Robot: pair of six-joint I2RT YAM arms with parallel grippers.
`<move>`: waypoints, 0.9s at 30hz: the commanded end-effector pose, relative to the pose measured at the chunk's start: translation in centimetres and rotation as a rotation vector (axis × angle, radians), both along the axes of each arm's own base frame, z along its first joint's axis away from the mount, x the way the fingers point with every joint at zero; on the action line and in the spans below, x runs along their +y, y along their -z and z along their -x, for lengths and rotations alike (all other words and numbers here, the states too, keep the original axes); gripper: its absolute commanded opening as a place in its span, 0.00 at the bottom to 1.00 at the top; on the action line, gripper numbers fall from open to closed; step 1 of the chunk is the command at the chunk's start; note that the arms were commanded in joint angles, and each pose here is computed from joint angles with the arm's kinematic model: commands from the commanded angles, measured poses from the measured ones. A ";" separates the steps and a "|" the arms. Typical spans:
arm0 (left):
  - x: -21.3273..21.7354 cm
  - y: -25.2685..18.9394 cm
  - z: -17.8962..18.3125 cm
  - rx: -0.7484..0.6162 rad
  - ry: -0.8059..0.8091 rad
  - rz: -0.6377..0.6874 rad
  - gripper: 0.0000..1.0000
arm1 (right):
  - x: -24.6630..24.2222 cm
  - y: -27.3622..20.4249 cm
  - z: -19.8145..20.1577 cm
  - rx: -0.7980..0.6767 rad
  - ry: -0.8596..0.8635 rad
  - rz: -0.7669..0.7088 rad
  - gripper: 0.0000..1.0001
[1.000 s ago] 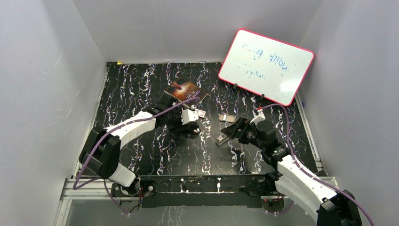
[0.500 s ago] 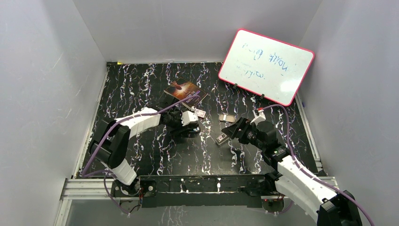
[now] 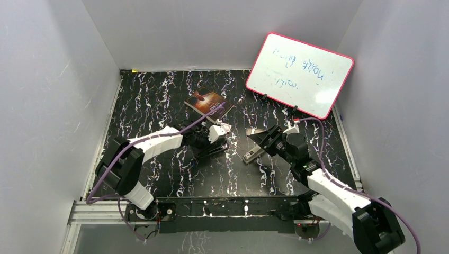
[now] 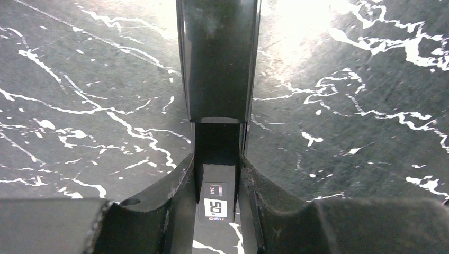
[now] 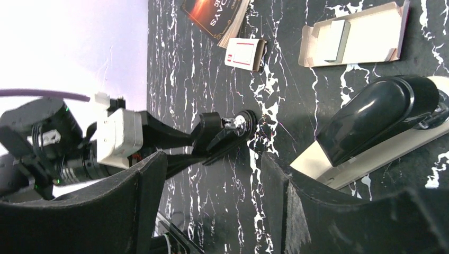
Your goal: Load the staples into the stapler
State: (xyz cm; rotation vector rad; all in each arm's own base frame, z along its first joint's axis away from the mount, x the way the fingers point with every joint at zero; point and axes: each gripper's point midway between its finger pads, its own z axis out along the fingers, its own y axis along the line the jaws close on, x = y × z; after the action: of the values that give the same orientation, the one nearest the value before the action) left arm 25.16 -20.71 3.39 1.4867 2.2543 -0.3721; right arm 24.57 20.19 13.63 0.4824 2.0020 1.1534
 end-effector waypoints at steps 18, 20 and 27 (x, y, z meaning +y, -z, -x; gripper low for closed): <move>-4.8 -1.5 3.5 0.209 -0.638 0.317 0.00 | 12.0 -1.3 -0.1 0.069 -0.036 -0.250 0.74; -5.1 -1.4 3.9 0.224 -0.640 0.337 0.00 | 12.9 -1.0 -0.4 0.095 -0.039 -0.268 0.74; -5.2 -0.7 5.0 0.241 -0.637 0.353 0.00 | 14.6 1.2 -0.9 0.191 -0.041 -0.289 0.75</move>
State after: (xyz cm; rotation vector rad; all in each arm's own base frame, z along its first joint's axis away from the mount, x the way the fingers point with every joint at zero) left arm 21.67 -25.07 3.71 0.5459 2.5217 -0.6250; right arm 24.47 33.34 10.29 0.6620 2.0919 1.3786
